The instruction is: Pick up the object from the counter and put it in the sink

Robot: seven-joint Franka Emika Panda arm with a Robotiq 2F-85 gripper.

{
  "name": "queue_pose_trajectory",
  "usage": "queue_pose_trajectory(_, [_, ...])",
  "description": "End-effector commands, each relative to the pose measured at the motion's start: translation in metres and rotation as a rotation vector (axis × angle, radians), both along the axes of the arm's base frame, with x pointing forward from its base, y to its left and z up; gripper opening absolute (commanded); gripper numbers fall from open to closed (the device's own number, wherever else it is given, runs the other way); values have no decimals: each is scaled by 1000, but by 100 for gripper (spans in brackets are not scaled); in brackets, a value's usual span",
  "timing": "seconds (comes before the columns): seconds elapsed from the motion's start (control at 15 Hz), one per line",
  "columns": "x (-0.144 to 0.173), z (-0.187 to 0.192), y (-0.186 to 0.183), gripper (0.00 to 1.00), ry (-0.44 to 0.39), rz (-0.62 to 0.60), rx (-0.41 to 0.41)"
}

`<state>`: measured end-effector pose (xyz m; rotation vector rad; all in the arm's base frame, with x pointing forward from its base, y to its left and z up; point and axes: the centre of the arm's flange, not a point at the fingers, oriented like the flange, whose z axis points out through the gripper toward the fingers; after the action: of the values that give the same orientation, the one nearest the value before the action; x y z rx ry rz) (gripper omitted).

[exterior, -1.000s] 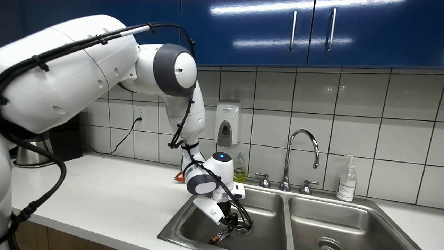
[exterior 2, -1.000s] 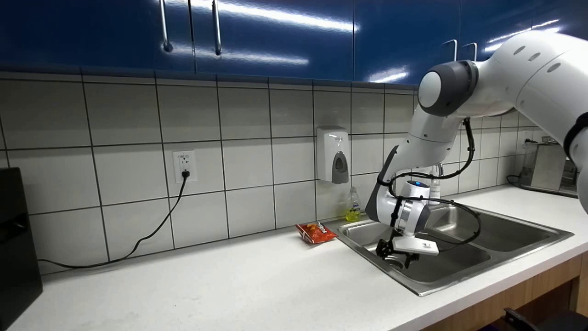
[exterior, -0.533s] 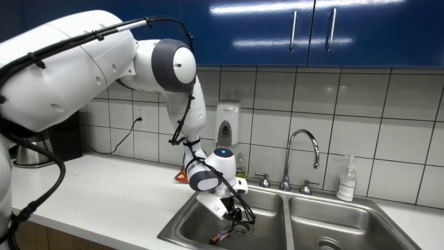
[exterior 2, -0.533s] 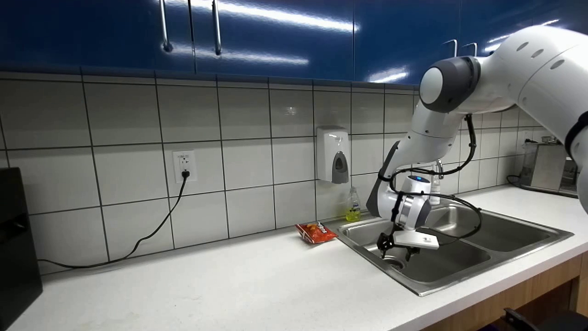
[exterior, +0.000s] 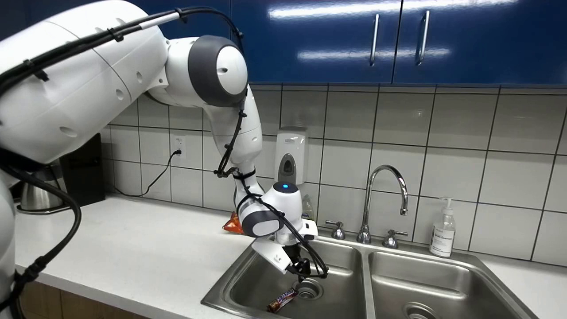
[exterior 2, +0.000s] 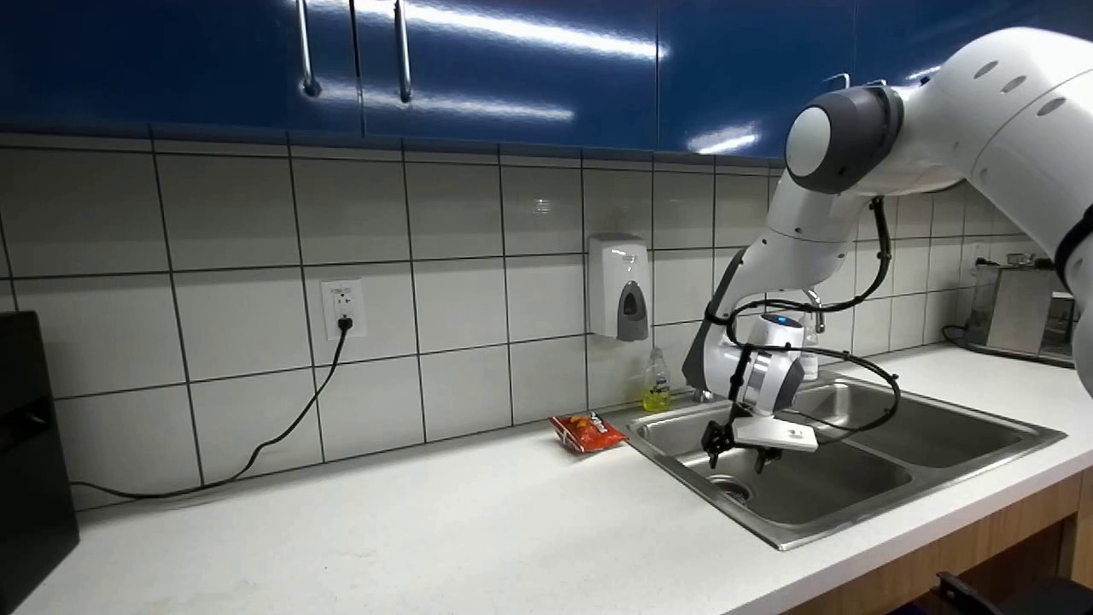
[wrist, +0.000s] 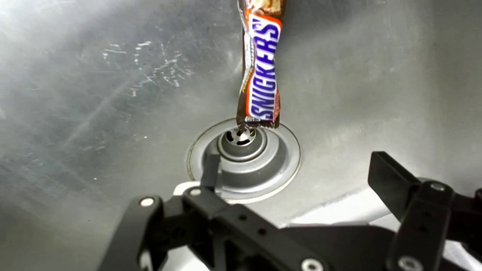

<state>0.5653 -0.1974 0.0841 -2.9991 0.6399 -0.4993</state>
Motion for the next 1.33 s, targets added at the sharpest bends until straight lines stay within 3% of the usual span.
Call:
queue_pose_trajectory(0.0, [-23, 26, 10, 100, -1, -7, -12])
queue_pose_trajectory(0.53, [-54, 55, 31, 100, 24, 65, -26])
queue_pose_trajectory(1.27, [-90, 90, 84, 100, 117, 405, -61])
